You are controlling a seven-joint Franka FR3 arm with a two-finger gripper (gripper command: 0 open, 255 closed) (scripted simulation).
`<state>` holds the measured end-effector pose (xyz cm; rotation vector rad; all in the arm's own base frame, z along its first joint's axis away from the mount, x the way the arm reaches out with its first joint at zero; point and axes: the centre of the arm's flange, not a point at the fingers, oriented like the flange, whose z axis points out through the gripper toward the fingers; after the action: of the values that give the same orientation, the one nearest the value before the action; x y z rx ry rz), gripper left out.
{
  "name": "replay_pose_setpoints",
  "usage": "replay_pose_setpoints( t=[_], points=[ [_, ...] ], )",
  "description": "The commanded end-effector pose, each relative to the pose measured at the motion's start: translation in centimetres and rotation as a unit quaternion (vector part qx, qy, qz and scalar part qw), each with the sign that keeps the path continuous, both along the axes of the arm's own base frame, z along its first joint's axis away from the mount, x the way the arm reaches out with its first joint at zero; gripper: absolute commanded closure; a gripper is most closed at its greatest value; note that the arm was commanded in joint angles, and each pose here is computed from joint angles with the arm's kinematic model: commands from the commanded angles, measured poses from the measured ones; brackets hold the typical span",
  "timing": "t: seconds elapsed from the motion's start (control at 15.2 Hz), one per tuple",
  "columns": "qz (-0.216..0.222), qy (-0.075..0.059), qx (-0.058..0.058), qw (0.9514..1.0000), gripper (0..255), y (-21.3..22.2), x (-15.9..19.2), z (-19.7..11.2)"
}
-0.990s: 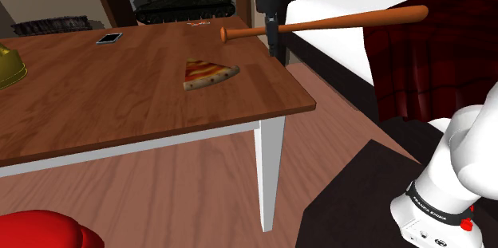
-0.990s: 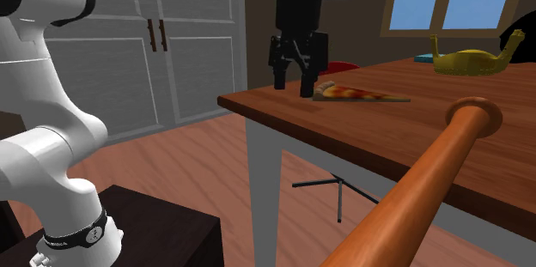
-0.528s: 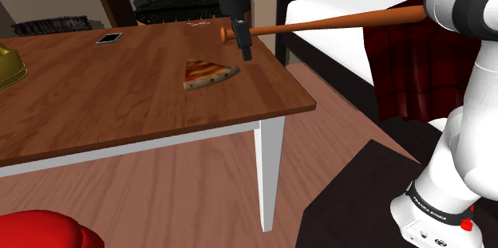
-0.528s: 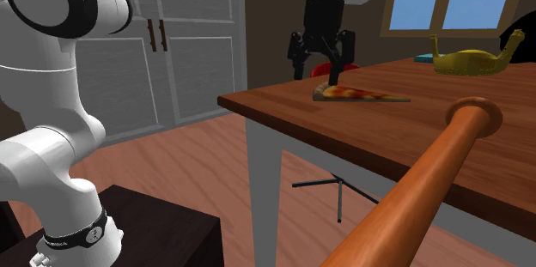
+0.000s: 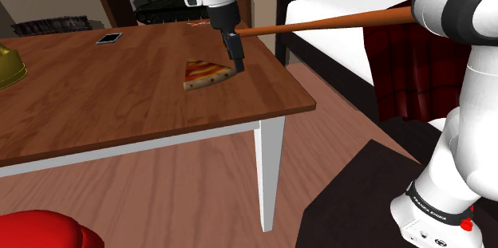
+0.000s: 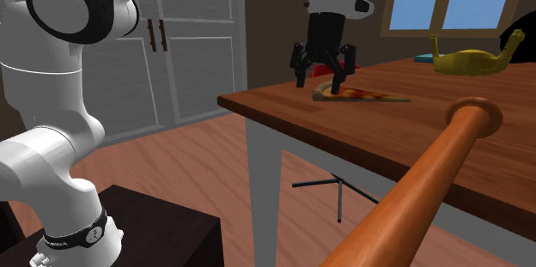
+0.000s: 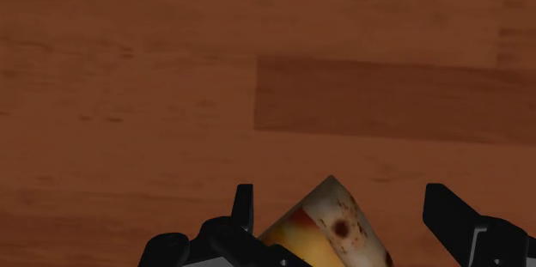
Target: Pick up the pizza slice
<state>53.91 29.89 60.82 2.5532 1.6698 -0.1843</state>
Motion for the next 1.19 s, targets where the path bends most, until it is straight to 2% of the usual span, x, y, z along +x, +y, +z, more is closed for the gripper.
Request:
replay_pose_setpoints(
  t=[0.0, 0.13, 0.2, 0.79, 1.12],
  points=[
    [0.000, 0.000, 0.000, 1.0000, 0, 0.0, 0.1, -1.3],
    [0.000, 0.000, 0.000, 1.0000, 0, 0.0, 0.1, -1.3],
    [0.000, 0.000, 0.000, 1.0000, 255, 0.0, 0.1, -1.3],
    [0.000, 0.000, 0.000, 1.0000, 255, 0.0, 0.1, -1.3],
    [0.000, 0.000, 0.000, 1.0000, 255, 0.0, 0.1, 1.3]
  ],
)
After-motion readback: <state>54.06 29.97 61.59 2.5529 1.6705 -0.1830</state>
